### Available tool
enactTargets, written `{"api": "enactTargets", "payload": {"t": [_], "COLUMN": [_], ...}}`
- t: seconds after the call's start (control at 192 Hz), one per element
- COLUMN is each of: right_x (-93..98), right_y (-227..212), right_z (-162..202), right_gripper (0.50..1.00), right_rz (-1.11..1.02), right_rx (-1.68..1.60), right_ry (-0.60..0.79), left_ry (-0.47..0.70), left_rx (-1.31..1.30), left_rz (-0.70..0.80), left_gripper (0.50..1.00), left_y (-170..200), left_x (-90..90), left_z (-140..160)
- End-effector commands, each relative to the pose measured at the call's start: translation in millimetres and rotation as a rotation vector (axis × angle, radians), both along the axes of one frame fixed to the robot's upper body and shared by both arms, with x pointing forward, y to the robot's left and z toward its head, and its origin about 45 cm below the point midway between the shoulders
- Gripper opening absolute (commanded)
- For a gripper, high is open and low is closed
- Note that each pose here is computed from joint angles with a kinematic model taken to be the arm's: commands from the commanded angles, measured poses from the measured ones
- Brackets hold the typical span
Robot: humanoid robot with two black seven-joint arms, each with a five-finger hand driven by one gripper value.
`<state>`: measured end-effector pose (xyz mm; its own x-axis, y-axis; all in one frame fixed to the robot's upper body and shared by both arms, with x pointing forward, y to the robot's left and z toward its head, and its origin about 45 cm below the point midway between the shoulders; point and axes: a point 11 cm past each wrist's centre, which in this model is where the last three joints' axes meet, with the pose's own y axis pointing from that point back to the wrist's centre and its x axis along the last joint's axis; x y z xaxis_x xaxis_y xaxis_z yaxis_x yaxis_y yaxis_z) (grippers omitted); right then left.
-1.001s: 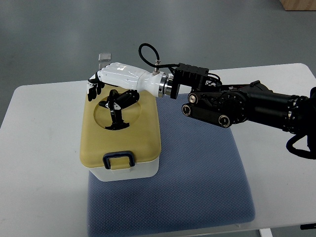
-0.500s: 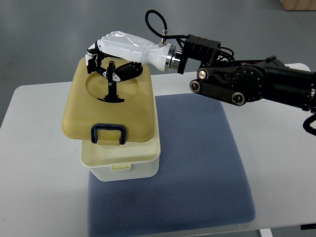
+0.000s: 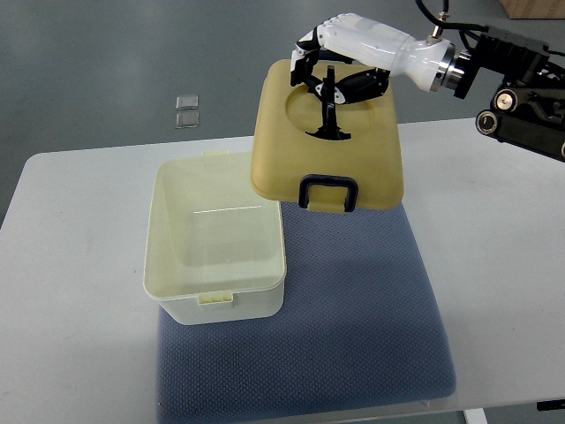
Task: Open white storage box with right hand
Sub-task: 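Lift the yellow lid off the white box and carry it aside, then lower the yellow lid onto the mat beside the white box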
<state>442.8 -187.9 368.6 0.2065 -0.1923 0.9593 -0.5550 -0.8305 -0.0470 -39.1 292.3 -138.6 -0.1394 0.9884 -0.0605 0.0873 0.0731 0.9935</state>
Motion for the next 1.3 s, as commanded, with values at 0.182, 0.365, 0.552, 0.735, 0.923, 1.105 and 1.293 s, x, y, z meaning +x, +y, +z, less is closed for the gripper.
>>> {"api": "enactTargets", "payload": {"t": [0.182, 0.365, 0.552, 0.735, 0.923, 1.105, 1.293], "right_x": [-9.4, -18.2, -26.9, -40.3, -52.6, -61.2, -70.1], "right_y": [-71, -80, -74, -56, -34, -25, -20], "right_z": [-47, -73, -99, -131, -156, -170, -182], "right_gripper": [0.500, 0.500, 0.500, 0.500, 0.500, 0.500, 0.862], "right_rz": [-0.140, -0.166, -0.152, -0.113, -0.075, -0.065, -0.063], "right_rx": [-0.051, -0.049, -0.052, -0.055, -0.039, -0.021, -0.005], "right_ry": [0.081, 0.117, 0.159, 0.205, 0.223, 0.245, 0.269], "left_ry": [0.001, 0.004, 0.004, 0.003, 0.004, 0.004, 0.004], "left_rx": [0.000, -0.002, 0.000, -0.002, 0.000, 0.000, -0.002], "left_rz": [-0.002, -0.003, -0.003, -0.003, -0.001, -0.003, -0.004], "left_gripper": [1.000, 1.000, 1.000, 1.000, 1.000, 1.000, 1.000], "left_y": [0, -1, 0, 0, 0, 0, 0], "left_x": [-0.2, -0.5, -0.6, -0.6, -0.6, -0.6, -0.7], "left_z": [0, 0, 0, 0, 0, 0, 0]}}
